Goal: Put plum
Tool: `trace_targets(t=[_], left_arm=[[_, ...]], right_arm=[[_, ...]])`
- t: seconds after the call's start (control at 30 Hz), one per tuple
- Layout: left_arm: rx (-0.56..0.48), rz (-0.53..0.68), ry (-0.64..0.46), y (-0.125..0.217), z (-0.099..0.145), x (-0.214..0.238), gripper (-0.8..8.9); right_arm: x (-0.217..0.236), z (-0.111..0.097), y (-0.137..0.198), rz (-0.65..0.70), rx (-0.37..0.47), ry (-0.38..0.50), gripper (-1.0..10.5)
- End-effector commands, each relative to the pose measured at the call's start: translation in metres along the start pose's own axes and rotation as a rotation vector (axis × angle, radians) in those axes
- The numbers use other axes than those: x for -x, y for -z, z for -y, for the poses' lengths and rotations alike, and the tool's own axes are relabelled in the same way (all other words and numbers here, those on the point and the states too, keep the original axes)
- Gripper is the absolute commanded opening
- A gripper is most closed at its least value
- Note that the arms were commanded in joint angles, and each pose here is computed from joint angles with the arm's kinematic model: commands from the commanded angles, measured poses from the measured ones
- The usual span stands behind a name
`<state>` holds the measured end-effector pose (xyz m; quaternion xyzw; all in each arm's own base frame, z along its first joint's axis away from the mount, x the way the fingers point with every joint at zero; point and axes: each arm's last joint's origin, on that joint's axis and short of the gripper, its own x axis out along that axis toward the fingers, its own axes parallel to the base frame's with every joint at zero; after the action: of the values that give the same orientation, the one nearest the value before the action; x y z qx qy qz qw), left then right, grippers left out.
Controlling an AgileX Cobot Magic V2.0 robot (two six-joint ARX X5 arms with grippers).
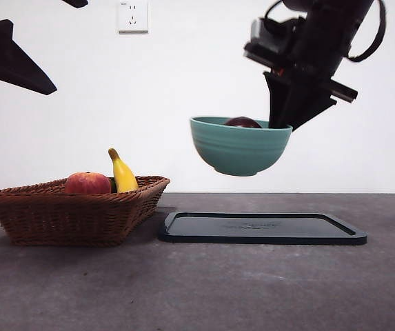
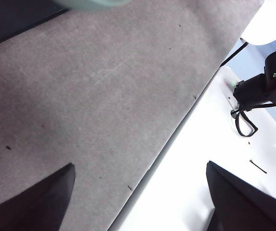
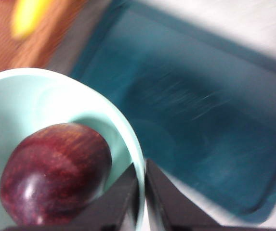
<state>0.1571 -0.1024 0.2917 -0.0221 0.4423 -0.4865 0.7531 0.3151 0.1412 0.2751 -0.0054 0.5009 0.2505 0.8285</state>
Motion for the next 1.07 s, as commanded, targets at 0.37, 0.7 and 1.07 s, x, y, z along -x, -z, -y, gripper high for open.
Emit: trace_targets(t=[0.37,0.7,1.07], left_arm=[[-0.014,0.003,0.009,-0.002,0.002,0.000,4.33],[-0.013,0.001,0.009,-0.002,0.002,0.000,4.33],[-0.012,0.001,0.009,-0.002,0.002,0.000,4.33]], right_arm=[[-0.049,0.054,-0.037,-0.042,-0.120,0.055,0.1],[-0.088,0.066,-0.032,-0.115,-0.142,0.059,0.1],[-0.087,0.066,-0.032,-0.123,-0.145,0.059,1.4]])
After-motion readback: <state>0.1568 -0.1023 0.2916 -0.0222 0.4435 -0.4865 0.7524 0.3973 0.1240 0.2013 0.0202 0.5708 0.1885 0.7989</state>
